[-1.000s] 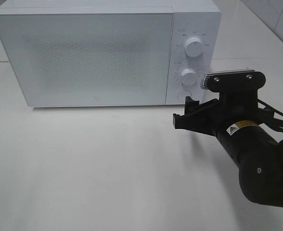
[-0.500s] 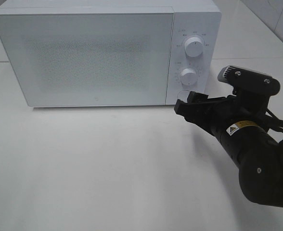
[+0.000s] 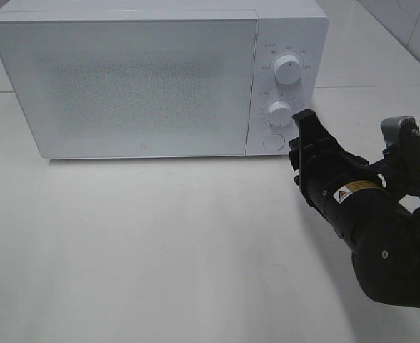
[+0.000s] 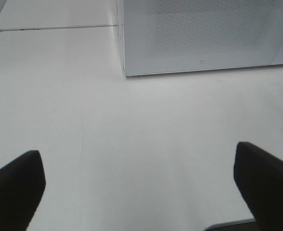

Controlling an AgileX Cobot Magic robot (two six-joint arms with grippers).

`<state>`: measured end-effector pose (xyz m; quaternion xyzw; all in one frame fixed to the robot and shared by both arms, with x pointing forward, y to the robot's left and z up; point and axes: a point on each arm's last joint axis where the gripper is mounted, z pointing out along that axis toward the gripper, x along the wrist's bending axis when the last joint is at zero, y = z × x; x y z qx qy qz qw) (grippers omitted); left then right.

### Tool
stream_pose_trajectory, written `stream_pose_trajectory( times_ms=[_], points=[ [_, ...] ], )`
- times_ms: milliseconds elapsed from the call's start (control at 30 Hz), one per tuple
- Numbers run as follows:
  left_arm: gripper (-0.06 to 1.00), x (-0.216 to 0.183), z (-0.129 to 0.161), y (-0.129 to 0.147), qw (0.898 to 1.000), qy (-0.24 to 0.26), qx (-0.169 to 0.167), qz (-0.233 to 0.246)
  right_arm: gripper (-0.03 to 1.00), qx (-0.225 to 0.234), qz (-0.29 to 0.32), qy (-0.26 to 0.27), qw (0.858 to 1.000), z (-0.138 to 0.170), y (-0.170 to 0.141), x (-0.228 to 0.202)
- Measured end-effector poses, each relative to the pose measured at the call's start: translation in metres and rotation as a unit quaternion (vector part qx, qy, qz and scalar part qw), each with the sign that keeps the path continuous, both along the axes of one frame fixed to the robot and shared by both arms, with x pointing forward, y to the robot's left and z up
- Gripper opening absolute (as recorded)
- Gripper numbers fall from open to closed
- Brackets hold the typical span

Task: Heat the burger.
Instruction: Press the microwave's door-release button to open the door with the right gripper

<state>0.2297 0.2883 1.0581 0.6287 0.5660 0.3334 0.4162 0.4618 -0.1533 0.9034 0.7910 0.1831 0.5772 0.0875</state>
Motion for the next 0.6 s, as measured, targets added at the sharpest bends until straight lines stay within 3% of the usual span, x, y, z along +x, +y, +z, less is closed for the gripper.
stream_pose_trajectory(
  times_ms=[300,467,600],
  points=[
    [0.99,0.0000,0.0000,0.0000,1.000,0.000,0.000,0.000,0.14,0.141,-0.046,0.011,0.989,0.0000,0.0002,0.0000],
    [0.99,0.0000,0.0000,0.0000,1.000,0.000,0.000,0.000,0.03,0.172,-0.056,0.013,0.983,0.0001,0.0003,0.0000],
    [0.99,0.0000,0.0000,0.0000,1.000,0.000,0.000,0.000,0.02,0.175,-0.057,0.013,0.983,0.0005,0.0009,0.0005]
  ],
)
